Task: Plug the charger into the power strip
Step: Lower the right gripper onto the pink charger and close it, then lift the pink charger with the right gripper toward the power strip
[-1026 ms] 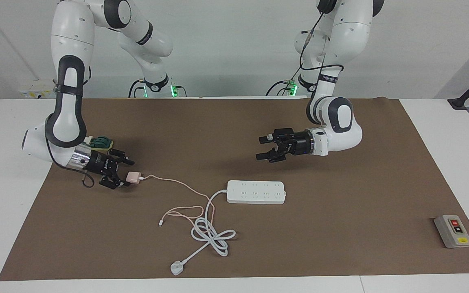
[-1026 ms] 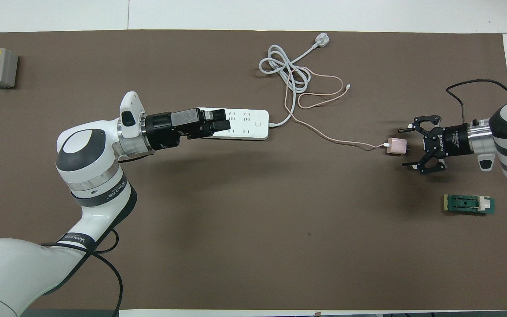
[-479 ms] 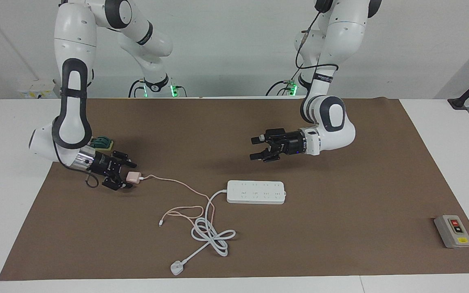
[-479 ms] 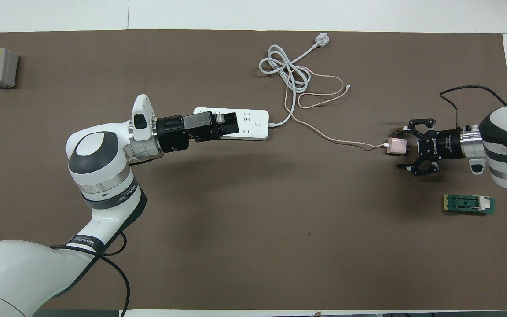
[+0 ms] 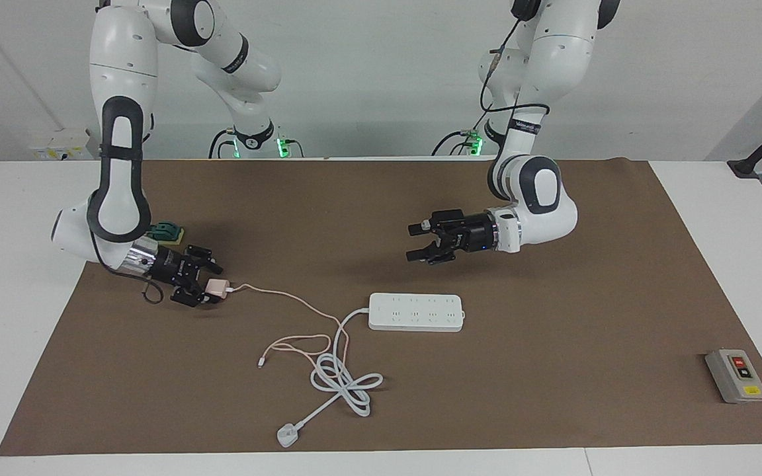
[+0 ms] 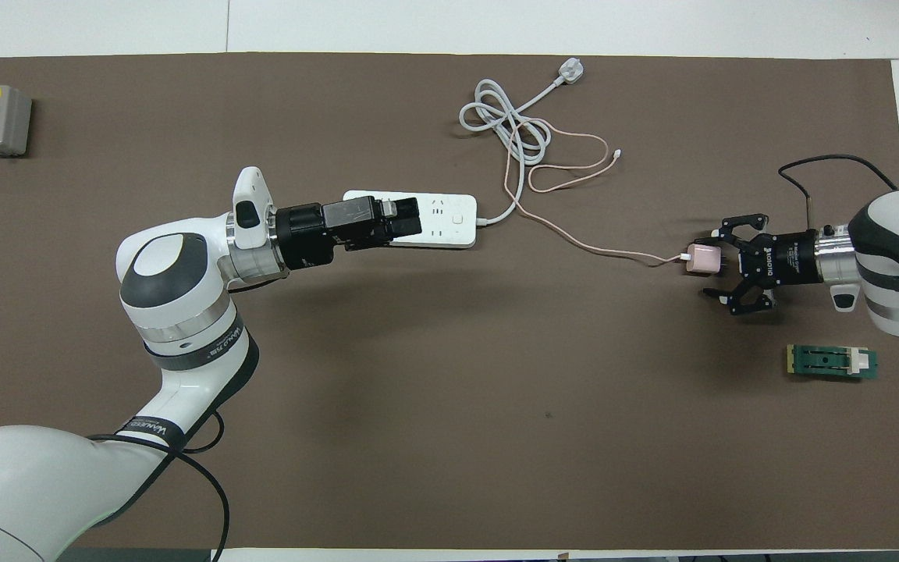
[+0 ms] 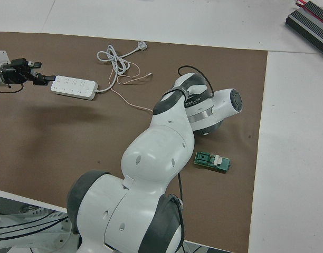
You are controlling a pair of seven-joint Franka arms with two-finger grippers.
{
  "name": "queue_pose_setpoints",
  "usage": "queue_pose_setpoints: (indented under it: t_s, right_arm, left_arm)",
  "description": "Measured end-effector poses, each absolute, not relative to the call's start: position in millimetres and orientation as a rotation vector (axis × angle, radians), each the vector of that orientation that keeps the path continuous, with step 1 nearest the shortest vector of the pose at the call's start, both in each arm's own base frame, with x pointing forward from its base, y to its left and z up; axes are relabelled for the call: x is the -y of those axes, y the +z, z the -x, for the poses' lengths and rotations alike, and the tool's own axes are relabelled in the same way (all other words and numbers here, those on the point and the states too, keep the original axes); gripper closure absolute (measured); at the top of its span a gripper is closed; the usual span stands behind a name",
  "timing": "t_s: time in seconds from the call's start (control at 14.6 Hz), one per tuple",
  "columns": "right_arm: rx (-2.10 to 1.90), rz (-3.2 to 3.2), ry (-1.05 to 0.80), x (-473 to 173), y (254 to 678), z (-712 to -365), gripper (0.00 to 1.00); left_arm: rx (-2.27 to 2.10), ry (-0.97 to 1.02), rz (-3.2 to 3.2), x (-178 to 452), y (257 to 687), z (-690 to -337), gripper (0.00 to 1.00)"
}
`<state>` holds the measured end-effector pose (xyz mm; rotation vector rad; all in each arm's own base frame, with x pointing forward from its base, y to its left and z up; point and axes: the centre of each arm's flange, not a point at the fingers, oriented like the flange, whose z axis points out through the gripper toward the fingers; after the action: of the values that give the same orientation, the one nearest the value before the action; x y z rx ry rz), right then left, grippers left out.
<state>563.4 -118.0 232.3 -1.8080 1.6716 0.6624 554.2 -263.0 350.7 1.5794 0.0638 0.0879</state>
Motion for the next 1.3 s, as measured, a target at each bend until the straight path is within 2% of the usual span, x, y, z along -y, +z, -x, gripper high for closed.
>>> queue_pose_setpoints:
  t_s: [0.21, 0.27, 0.75, 1.03, 1.3]
  right_arm:
    - [-1.672, 1.794, 0.63, 120, 236, -567, 0.45]
    - [-1.672, 1.794, 0.629, 120, 237, -567, 0.49]
    - [-1.684, 1.797, 0.652, 95, 246, -579, 0.49]
    - [-1.674, 1.821, 0.654, 43, 283, -601, 0.49]
    - [-1.677, 1.824, 0.659, -20, 341, -607, 0.49]
  left_arm:
    - [-0.064, 0.088, -1.579, 263, 351, -554, 0.0]
    - [-0.064, 0.088, -1.579, 263, 351, -554, 0.0]
    - [-0.067, 0.092, -1.581, 260, 350, -555, 0.0]
    - [-0.072, 0.099, -1.574, 253, 352, -559, 0.0]
    - [-0.075, 0.097, -1.572, 251, 350, -559, 0.0]
